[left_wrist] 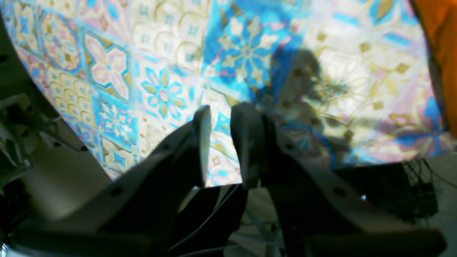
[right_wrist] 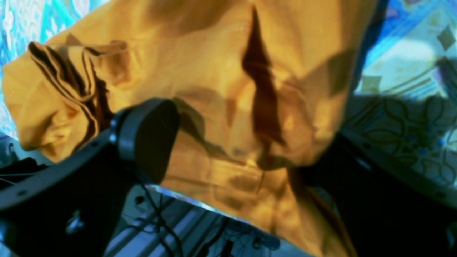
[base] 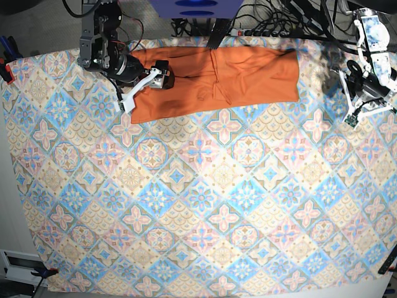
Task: Fold the T-shirt properly
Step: 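Lift the strip end with the right gripper and fold it toward the left gripper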
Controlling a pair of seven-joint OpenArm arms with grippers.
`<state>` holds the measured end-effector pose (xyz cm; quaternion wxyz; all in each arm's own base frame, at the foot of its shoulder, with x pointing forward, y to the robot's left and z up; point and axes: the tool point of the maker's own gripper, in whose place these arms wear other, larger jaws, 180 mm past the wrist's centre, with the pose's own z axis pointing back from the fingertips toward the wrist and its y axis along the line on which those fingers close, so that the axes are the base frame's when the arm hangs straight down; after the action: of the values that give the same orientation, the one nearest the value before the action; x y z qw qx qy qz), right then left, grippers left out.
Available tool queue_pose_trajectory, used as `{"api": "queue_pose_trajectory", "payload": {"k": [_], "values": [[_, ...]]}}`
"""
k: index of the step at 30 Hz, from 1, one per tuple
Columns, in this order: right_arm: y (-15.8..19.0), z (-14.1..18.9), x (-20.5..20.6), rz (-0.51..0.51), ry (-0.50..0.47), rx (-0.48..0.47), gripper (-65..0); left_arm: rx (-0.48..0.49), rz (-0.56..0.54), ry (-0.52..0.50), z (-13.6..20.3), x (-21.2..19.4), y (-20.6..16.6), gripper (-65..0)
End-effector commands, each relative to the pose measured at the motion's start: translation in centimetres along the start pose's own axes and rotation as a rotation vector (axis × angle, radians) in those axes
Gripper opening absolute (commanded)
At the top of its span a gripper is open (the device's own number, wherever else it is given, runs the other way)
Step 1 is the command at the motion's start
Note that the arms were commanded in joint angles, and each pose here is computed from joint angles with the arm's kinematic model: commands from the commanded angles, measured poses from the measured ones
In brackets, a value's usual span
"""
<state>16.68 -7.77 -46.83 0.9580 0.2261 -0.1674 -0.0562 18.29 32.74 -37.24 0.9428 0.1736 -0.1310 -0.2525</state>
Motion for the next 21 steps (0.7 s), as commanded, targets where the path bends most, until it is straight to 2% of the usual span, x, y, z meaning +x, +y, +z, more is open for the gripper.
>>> {"api": "queue_pose_trajectory", "payload": {"k": [1, 3, 5, 8, 12, 13, 15, 19, 21], "values": [[0.4, -0.3, -0.1, 0.015, 0.011, -0.003, -13.3, 0.029, -0.004, -0.027, 0.3, 0.4, 1.0, -50.0], [1.7, -0.6, -0.1, 0.051, 0.018, 0.022, -14.2, 0.029, -0.003, -0.025, -0.3, 0.1, 1.0, -50.0], [2.4, -0.4, 0.4, 0.073, 0.003, 0.032, -19.8, 0.027, 0.000, 0.010, -1.0, -0.8, 1.0, -50.0], [3.0, 0.3, 1.4, 0.094, -0.032, 0.038, -33.8, -0.010, 0.023, 0.063, -2.6, -2.5, 0.5, -50.1], [3.3, 0.6, 1.9, 0.089, -0.044, 0.032, -51.8, -0.053, 0.046, 0.034, -4.0, -3.0, -0.5, -50.1], [3.1, 0.7, 2.0, 0.069, -0.047, 0.019, -54.4, -0.062, 0.052, 0.033, -4.3, -3.1, -0.7, -50.1], [2.6, 0.9, 2.4, 0.024, -0.057, -0.015, -57.8, -0.083, 0.065, 0.040, -4.9, -3.7, -1.2, -50.1], [2.7, 2.5, 4.2, 0.038, -0.109, -0.052, -58.4, -0.122, 0.071, 0.029, -5.6, -3.6, -2.7, -50.1], [2.7, 3.1, 5.2, 0.008, -0.138, -0.070, -58.6, -0.142, 0.056, 0.017, -5.7, -3.0, -3.7, -50.1]]}}
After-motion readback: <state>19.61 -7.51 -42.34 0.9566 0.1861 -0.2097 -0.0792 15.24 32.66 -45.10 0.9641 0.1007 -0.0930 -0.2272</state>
